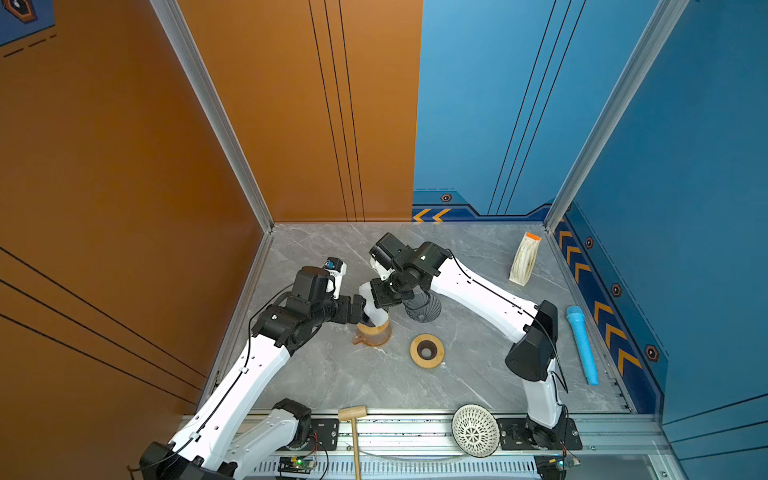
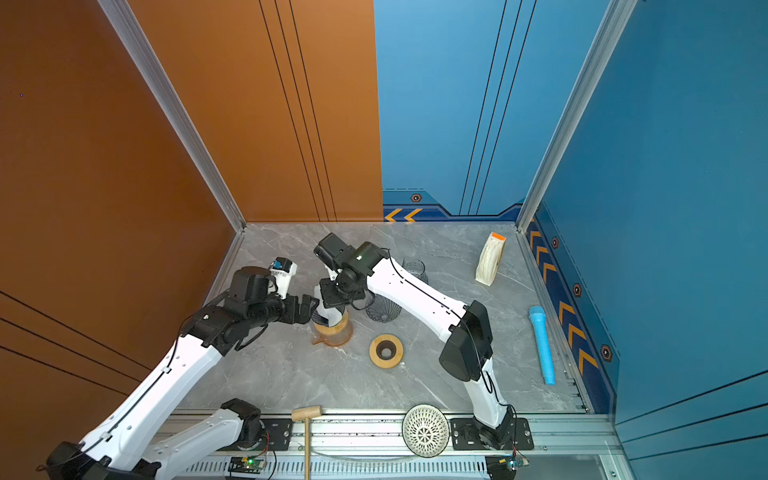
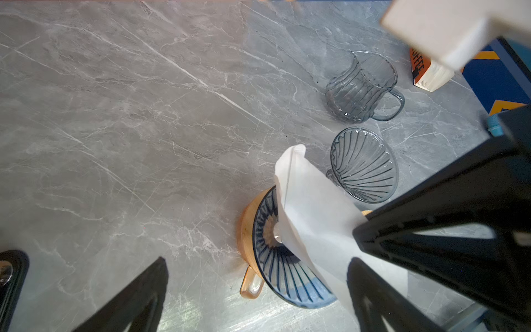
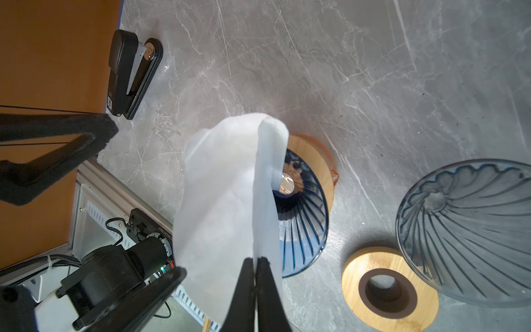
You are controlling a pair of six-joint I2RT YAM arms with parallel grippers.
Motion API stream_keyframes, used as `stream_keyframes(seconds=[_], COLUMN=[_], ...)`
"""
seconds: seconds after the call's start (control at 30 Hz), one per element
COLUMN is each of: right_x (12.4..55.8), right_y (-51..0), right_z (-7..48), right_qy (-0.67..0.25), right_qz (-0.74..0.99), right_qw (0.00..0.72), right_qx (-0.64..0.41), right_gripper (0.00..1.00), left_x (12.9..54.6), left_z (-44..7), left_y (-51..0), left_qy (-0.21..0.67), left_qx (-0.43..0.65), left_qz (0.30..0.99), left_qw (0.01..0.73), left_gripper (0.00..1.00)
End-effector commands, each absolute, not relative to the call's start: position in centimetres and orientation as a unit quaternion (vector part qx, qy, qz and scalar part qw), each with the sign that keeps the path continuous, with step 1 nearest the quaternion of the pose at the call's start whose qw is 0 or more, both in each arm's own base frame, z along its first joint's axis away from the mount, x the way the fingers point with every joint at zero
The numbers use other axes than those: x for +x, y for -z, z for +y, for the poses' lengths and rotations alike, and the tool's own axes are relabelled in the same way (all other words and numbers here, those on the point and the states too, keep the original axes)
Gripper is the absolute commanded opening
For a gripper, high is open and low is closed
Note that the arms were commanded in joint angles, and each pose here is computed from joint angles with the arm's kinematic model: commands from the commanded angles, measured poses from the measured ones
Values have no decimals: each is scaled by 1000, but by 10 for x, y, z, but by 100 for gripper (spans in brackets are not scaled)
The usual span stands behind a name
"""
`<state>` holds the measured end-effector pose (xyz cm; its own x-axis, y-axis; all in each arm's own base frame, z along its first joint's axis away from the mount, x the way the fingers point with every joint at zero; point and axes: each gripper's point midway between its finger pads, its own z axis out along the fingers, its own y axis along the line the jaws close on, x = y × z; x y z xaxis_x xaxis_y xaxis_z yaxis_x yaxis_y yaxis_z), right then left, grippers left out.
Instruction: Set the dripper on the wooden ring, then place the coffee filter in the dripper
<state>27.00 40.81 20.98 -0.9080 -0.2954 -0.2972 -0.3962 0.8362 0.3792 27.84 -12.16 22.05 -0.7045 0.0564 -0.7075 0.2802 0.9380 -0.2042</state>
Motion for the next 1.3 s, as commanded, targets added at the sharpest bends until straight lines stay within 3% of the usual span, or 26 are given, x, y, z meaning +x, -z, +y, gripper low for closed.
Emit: stream_keyframes(seconds=[0.0, 0.4, 0.83, 0.93, 1.27], right_x=[266, 270, 272, 273, 274], right_y=[-206, -211, -206, -203, -199], right_z=[413, 416, 413, 411, 408], right_qy=[-224, -251, -245, -242, -239], right_qz=[954, 950, 952, 953, 953], right_qw=[110, 147, 147, 145, 141], right_qx=[-168, -116, -114, -114, -123], right_gripper=[0, 0, 0, 0, 0], left_x=[280, 276, 273, 276, 284], left_z=[-125, -125, -121, -116, -115], left_y=[-232, -211, -178, -175, -162], left_qy=[162, 161, 148, 136, 143], left_qx=[98, 84, 75, 62, 40], left_qz=[907, 917, 935, 938, 945], left_qw=[376, 355, 315, 313, 292], left_gripper=[98, 100, 88, 76, 71])
